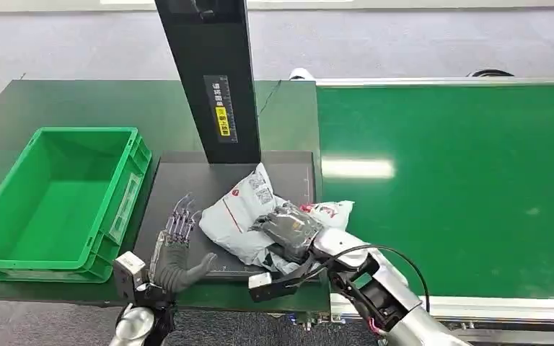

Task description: Moved the parcel from conveyor to table for the left to box.

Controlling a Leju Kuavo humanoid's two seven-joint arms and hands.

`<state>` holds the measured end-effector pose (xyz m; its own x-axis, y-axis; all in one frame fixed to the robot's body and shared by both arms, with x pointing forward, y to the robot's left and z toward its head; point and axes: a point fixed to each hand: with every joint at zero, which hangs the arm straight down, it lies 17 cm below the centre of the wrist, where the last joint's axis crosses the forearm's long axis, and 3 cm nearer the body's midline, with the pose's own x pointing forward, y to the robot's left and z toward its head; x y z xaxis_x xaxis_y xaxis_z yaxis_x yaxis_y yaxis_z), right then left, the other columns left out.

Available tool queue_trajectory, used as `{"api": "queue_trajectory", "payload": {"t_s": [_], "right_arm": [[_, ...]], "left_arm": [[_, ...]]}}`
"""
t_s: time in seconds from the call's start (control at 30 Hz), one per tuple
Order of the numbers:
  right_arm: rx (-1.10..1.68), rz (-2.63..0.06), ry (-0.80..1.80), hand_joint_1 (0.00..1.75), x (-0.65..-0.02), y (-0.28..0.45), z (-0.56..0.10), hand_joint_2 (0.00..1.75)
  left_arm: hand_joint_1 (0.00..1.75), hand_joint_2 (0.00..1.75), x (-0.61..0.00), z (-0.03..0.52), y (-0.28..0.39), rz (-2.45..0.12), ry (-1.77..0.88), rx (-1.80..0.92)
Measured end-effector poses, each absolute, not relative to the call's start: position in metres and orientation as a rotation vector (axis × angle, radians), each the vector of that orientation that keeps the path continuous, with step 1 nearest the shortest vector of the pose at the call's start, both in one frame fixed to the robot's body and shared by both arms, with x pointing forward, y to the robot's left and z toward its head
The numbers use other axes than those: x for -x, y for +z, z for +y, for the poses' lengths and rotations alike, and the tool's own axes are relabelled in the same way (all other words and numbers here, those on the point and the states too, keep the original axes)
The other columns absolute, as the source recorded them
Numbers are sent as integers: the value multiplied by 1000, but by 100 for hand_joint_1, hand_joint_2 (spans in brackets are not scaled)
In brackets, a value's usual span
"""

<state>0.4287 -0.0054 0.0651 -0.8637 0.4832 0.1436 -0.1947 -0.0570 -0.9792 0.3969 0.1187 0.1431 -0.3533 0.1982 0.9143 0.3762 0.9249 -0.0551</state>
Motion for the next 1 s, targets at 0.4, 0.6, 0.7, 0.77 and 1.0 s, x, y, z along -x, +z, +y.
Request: {"api": "queue_trajectory", "payload": {"t_s": [0.4, 0.6, 0.7, 0.77, 1.0], "right_arm": [[218, -1901, 2048, 175, -391, 69, 40, 175], [213, -1903, 2064, 175, -389, 68, 43, 175], [250, -1989, 2029, 175, -389, 79, 47, 175], [289, -2071, 1986, 175, -388, 92, 52, 175], [340, -2146, 1925, 171, -388, 106, 60, 175]], "left_arm": [[0, 175, -393, 126, 144, -1948, -172, 403], [0, 175, -392, 127, 143, -1947, -170, 402], [0, 175, -393, 127, 143, -1948, -167, 401], [0, 175, -393, 127, 144, -1949, -167, 404], [0, 175, -395, 124, 147, -1954, -176, 416]]}}
